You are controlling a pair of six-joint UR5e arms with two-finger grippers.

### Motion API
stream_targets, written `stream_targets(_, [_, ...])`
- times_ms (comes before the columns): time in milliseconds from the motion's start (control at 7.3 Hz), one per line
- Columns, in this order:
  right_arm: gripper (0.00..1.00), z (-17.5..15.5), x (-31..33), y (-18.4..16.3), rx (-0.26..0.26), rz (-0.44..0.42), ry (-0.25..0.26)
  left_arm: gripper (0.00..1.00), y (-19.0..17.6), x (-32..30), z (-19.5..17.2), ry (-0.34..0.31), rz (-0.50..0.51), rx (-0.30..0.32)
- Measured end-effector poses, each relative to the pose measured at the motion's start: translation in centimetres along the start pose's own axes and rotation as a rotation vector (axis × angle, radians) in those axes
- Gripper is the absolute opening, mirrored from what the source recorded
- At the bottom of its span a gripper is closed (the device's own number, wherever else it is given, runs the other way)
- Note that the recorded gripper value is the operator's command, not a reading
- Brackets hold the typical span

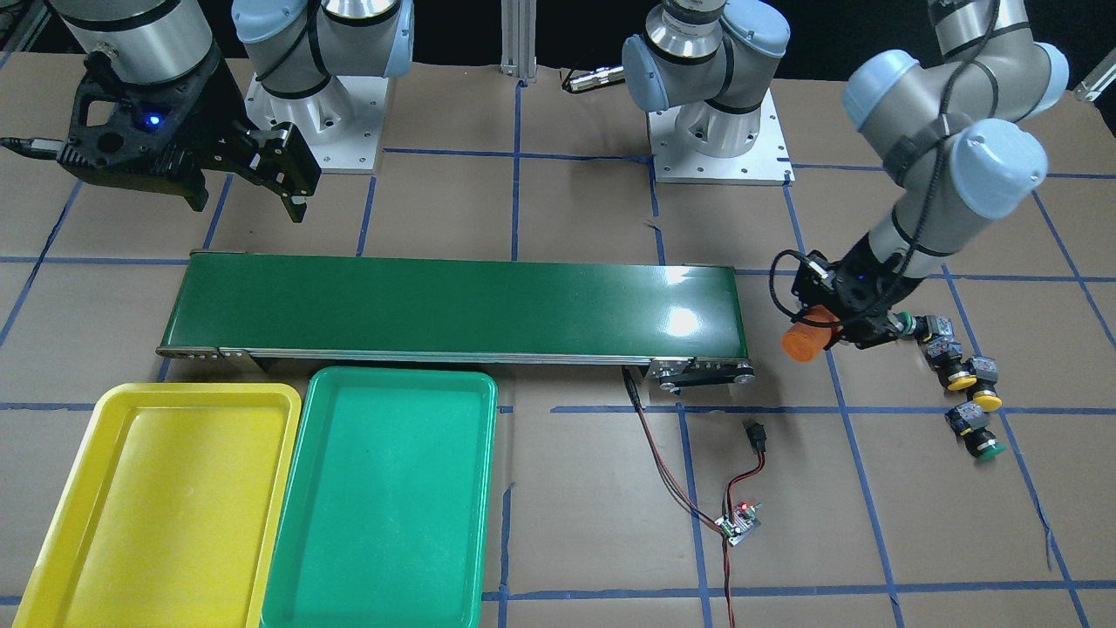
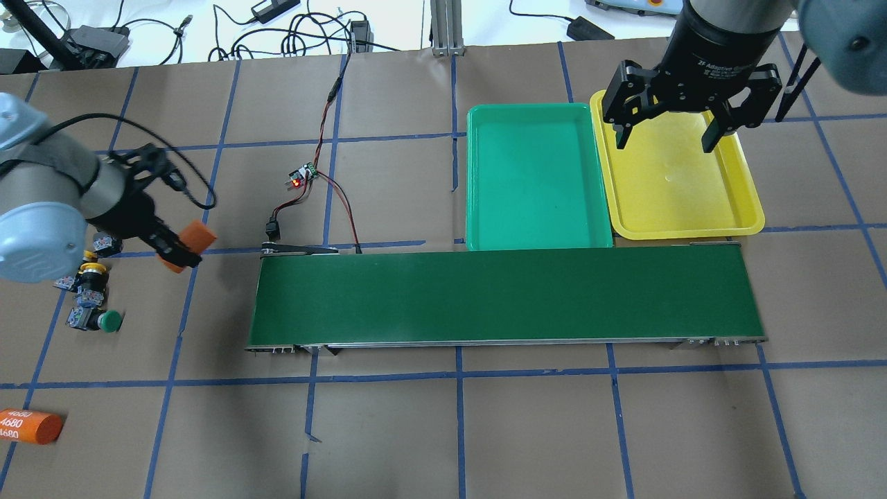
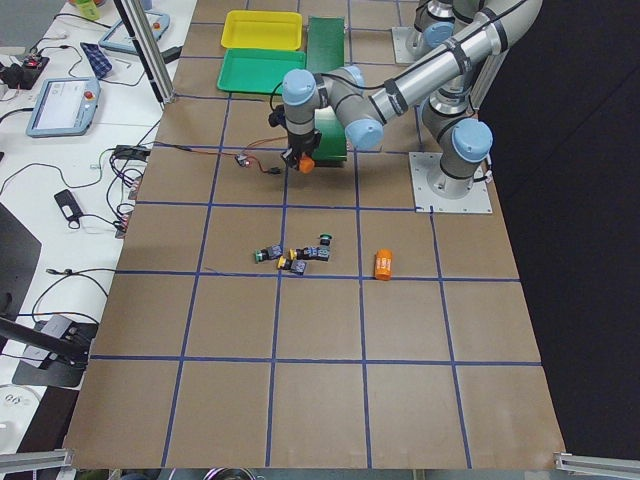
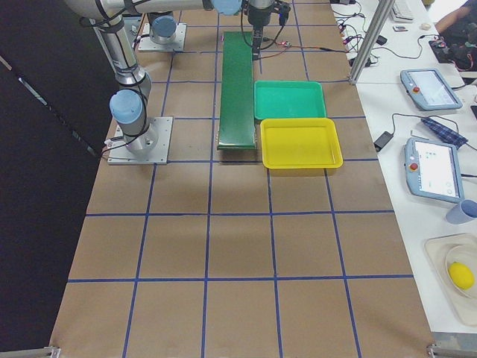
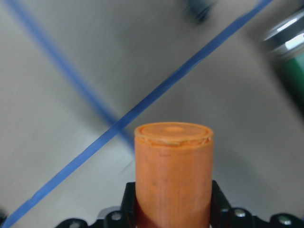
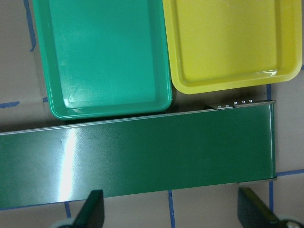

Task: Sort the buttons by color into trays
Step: 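Lower the orange cylinder onto the belt and open the left gripper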

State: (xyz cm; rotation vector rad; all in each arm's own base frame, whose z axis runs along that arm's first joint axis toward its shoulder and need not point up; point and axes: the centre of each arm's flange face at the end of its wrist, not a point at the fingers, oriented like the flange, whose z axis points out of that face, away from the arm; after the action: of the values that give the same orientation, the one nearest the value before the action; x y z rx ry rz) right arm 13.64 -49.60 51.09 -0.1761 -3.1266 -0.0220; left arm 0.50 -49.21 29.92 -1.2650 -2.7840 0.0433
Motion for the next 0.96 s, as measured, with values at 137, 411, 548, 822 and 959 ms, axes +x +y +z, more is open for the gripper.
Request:
stream_targets(137, [1.0, 0.0, 0.0, 0.0, 0.0, 0.0, 0.0, 0.0, -2.2, 3.3, -0.1, 0.013, 0.026, -0.005])
stream_targets(411, [1.0, 0.1, 0.0, 0.0, -0.001, 0.0, 0.0, 0.58, -3.7, 8.3, 2.5, 0.05, -0.008, -0.029])
stream_targets(548, [1.0, 0.1, 0.0, 0.0, -0.002, 0.0, 0.0, 1.0, -4.3, 9.7, 3.7, 0.047, -0.034, -0.033])
stream_targets(822, [1.0, 0.1, 0.0, 0.0, -0.001, 0.0, 0.0, 1.0, -5.0, 11.3, 5.1, 0.046, -0.075, -0.042])
stream_targets(959, [1.0, 0.1, 0.0, 0.0, -0.001, 0.0, 0.0, 1.0, -5.2, 11.5, 4.5, 0.03, -0.084, -0.034])
